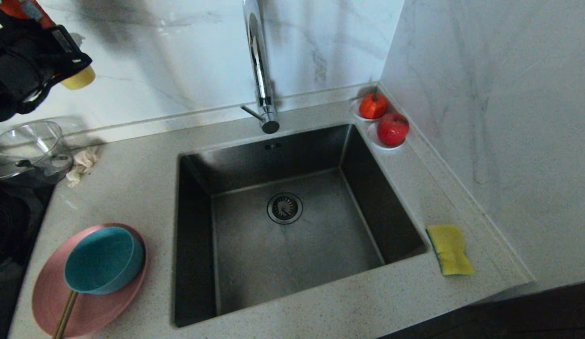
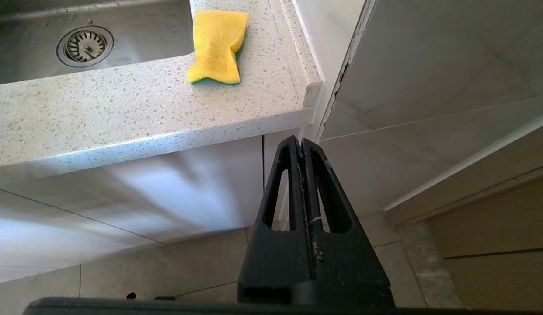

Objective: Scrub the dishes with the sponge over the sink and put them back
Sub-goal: Squeeze it onto the sponge

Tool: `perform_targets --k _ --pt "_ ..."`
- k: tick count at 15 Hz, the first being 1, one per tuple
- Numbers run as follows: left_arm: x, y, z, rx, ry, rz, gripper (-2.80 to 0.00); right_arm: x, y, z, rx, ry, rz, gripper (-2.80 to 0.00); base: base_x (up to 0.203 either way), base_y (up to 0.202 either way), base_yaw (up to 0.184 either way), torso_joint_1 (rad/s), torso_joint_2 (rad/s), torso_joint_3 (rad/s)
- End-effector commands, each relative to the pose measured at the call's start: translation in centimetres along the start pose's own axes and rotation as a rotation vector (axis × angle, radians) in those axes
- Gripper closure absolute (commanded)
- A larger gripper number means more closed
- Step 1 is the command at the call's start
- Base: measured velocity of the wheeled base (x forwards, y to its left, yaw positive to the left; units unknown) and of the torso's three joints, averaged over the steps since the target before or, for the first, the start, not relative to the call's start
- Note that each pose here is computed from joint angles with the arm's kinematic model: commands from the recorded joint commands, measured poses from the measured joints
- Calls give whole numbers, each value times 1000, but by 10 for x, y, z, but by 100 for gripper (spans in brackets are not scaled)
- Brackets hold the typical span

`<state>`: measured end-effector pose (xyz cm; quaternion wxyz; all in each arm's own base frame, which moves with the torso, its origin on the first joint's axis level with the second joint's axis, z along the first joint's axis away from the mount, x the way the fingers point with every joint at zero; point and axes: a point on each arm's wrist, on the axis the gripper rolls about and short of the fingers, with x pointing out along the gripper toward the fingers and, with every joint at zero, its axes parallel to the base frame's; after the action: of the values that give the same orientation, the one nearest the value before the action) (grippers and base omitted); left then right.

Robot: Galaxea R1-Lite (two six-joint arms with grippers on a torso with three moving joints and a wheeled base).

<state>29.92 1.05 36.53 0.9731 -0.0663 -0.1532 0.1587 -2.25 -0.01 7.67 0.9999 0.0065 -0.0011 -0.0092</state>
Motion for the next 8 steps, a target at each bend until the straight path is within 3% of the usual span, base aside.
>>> perform_targets --k 1,4,8 --pt "-53 -15 49 45 -94 -116 0 0 0 0 1 2 0 0 0 0 0 0 0 0" --pt "-90 -43 49 155 -62 -295 0 0 0 0 1 1 0 0 0 0 0 0 0 0" --pt "-120 -75 32 202 -6 -483 0 0 0 0 1 2 0 0 0 0 0 0 0 0"
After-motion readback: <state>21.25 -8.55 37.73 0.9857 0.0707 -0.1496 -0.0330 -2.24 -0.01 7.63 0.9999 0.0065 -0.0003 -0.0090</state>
